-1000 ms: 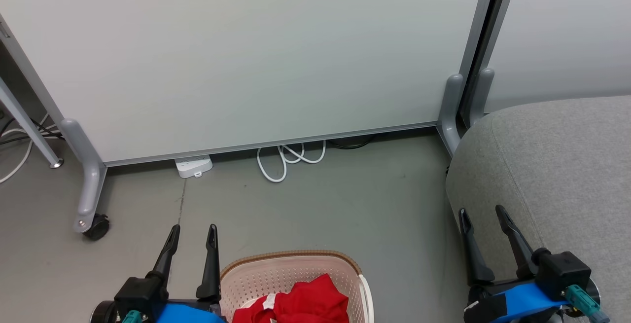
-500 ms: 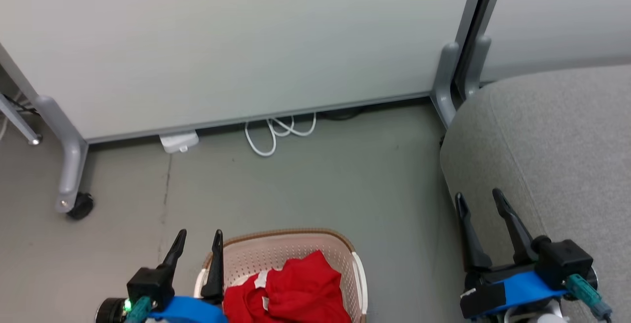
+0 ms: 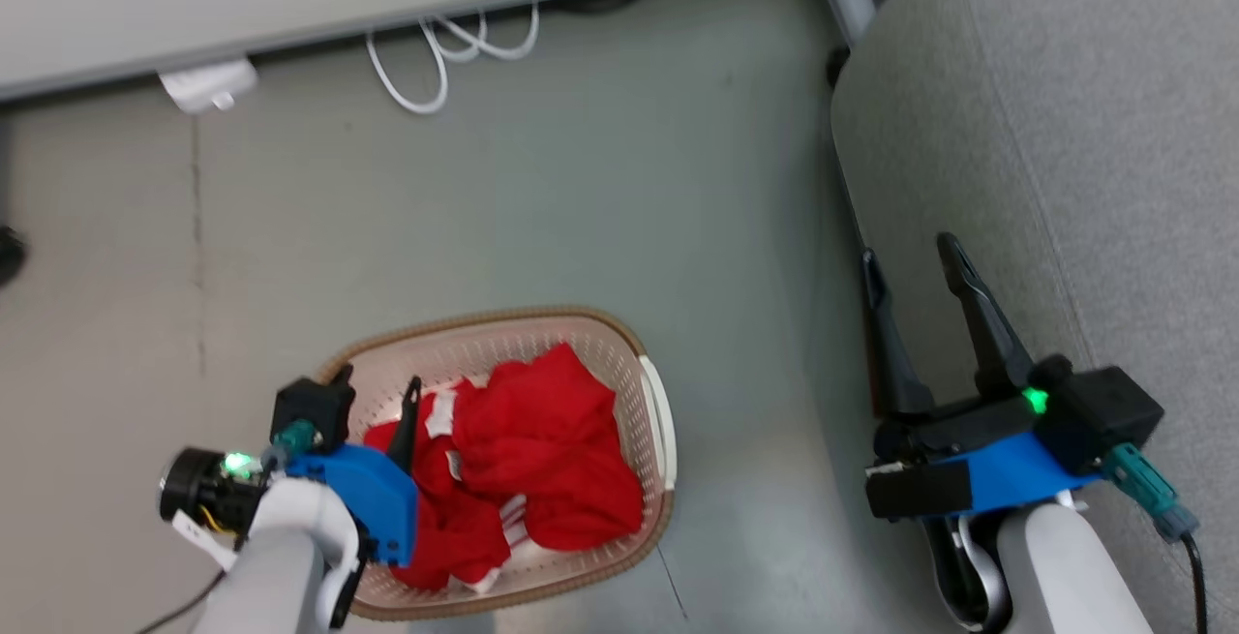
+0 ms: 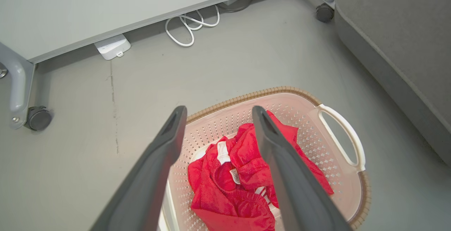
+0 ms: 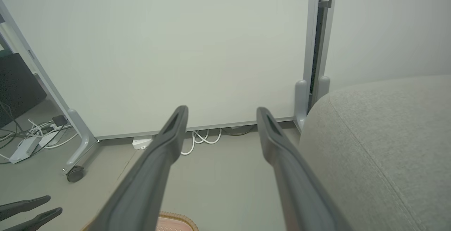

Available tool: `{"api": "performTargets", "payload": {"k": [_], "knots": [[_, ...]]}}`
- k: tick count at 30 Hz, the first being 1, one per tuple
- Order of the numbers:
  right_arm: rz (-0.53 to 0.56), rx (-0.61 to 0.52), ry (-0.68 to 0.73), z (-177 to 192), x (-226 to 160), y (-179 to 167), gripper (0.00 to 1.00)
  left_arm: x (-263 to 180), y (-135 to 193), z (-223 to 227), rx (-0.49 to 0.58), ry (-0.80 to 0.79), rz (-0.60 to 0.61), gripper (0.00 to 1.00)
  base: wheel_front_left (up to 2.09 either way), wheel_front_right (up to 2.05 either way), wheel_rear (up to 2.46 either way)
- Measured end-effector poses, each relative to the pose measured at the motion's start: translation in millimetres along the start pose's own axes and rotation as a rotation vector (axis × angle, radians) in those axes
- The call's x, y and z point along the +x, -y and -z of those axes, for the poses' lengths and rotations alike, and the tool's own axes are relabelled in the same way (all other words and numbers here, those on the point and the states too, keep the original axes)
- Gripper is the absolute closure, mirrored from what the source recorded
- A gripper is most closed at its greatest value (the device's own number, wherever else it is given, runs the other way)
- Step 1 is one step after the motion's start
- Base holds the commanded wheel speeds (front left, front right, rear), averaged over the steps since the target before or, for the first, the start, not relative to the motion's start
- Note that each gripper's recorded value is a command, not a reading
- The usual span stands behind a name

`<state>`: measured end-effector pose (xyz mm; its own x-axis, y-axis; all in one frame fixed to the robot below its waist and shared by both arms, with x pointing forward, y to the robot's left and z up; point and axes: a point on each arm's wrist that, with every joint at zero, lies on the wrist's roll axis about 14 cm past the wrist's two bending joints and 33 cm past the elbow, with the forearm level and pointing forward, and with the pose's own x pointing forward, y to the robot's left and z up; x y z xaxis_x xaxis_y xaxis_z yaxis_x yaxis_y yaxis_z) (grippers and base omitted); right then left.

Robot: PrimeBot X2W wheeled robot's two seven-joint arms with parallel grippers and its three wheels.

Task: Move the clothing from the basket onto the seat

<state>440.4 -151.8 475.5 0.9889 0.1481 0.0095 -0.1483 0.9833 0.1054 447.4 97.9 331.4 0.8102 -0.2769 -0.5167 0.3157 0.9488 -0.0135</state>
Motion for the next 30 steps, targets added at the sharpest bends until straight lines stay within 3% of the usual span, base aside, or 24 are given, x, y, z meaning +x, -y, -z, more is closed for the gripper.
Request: {"api": "performTargets", "payload": {"k": [11, 30], "knots": [[0.033, 0.038, -0.138, 70, 20, 19, 0.00, 73, 8, 89, 0.088, -0.334, 0.126, 0.00, 0.00, 0.00, 0.00], [0.039, 0.071, -0.249, 136, 38, 31, 0.00, 114, -10, 202, 0.197, -0.645, 0.157, 0.00, 0.00, 0.00, 0.00]]}}
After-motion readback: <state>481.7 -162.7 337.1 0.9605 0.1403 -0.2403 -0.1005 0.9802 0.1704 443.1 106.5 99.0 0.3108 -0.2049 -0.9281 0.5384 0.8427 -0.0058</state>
